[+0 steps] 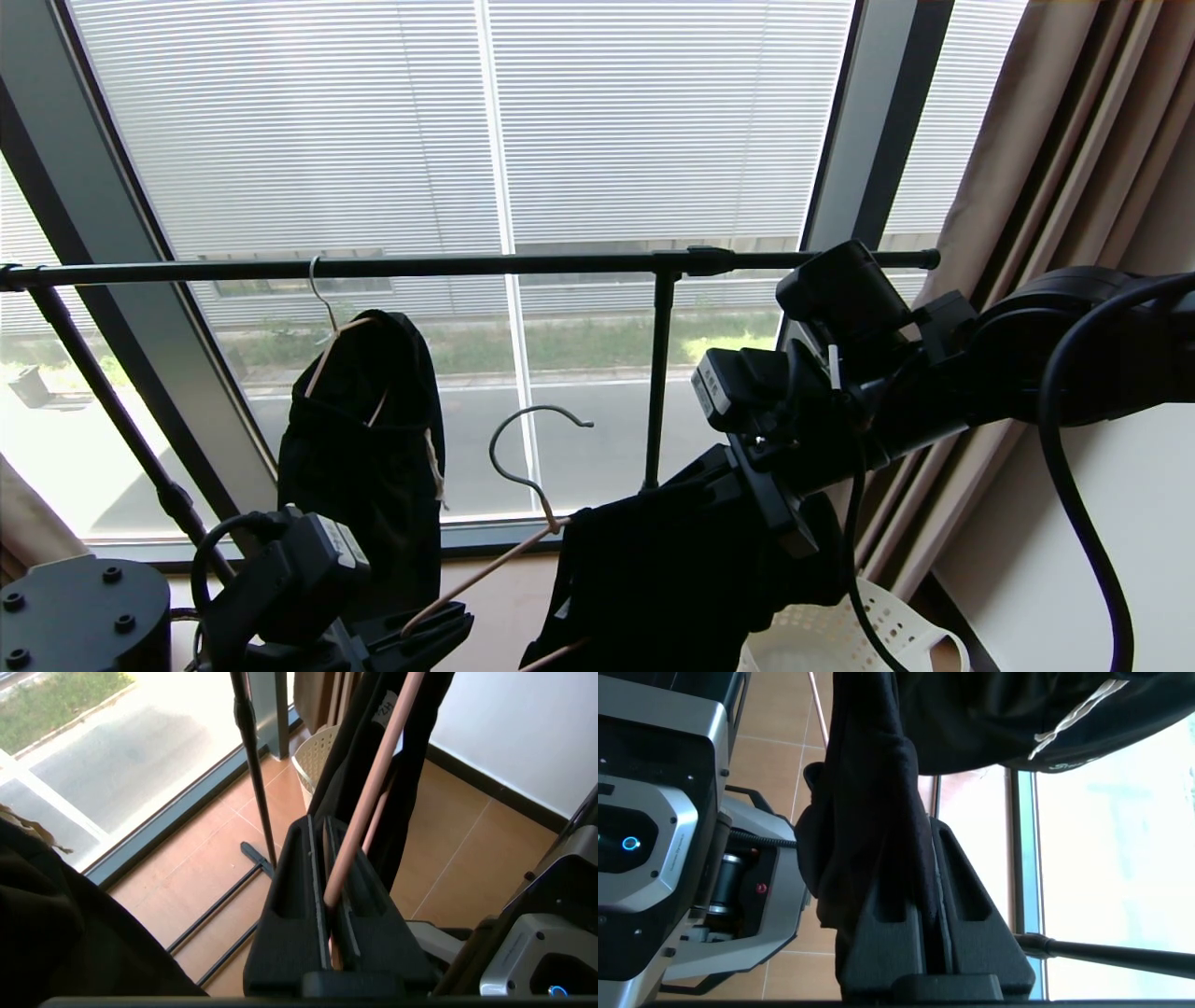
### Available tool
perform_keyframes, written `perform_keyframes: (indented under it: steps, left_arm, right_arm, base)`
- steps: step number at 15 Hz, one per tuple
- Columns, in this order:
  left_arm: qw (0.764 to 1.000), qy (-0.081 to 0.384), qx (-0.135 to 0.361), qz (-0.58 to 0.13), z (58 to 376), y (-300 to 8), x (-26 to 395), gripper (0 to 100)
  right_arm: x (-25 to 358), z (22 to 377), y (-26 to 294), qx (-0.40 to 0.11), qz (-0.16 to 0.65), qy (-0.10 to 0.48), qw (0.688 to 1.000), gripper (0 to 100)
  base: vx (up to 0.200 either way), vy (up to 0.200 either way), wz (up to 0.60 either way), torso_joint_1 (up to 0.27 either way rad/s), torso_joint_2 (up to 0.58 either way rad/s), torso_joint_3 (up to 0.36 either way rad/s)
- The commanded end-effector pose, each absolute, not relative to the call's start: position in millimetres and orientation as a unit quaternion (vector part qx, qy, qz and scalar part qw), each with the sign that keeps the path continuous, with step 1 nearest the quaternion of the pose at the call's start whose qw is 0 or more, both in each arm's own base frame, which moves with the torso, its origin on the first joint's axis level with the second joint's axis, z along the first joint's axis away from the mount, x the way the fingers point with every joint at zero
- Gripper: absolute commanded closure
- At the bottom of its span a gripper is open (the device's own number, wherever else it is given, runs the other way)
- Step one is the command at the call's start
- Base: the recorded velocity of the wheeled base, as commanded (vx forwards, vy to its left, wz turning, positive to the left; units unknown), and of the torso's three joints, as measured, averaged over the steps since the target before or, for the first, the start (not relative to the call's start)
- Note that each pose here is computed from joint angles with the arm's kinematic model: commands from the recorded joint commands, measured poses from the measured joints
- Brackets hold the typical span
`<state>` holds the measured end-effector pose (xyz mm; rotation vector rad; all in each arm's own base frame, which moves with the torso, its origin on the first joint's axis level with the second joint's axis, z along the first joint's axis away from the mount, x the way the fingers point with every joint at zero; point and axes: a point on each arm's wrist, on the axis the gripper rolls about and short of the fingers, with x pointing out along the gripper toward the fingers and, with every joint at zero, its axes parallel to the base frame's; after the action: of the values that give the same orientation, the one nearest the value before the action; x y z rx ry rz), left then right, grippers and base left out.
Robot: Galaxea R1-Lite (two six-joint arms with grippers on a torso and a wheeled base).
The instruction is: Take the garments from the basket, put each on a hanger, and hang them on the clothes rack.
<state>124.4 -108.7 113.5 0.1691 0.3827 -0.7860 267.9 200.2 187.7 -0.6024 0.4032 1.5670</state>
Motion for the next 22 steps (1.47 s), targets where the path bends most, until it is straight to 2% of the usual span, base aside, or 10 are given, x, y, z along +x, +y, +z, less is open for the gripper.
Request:
perform_keyframes:
  steps: [1, 4, 5, 11, 15, 18, 22]
  left_arm:
    - [0.902, 0.185, 0.082, -0.38, 113.4, -108.6, 124.2, 100]
    - [0.903, 0.185, 0.082, -0.38, 113.6, -108.5, 124.1, 100]
    - [0.903, 0.185, 0.082, -0.38, 113.7, -108.7, 124.4, 0]
    - [0.907, 0.179, 0.075, -0.374, 116.0, -105.5, 123.7, 0]
    - [0.916, 0.13, 0.058, -0.376, 132.3, -95.7, 112.4, 0]
    - [0.925, 0.103, 0.042, -0.363, 137.1, -80.5, 99.7, 0]
    - [0.939, 0.11, 0.003, -0.327, 135.6, -68.6, 98.0, 0]
  right_arm:
    - [267.9, 188.2, 200.3, -0.265, 0.69, 0.176, 0.65, 100]
    - [267.4, 188.3, 200.0, -0.265, 0.69, 0.177, 0.65, 100]
    - [267.4, 188.2, 199.9, -0.266, 0.69, 0.177, 0.65, 100]
    - [266.2, 190.8, 199.1, -0.266, 0.69, 0.173, 0.651, 100]
    - [265.9, 194.7, 196.4, -0.266, 0.686, 0.17, 0.656, 100]
    - [273.3, 196.3, 183.6, -0.261, 0.667, 0.18, 0.674, 100]
    - [278.4, 200.1, 174.3, -0.253, 0.652, 0.184, 0.69, 100]
  base:
    - [0.0, 0.0, 0.0, 0.0, 0.0, 0.0]
    - [0.0, 0.0, 0.0, 0.0, 0.0, 0.0]
    - [0.0, 0.0, 0.0, 0.0, 0.0, 0.0]
    - [0.0, 0.0, 0.0, 0.0, 0.0, 0.0]
    - [0.0, 0.0, 0.0, 0.0, 0.0, 0.0]
    - [0.0, 0.0, 0.0, 0.0, 0.0, 0.0]
    - [0.0, 0.0, 0.0, 0.0, 0.0, 0.0]
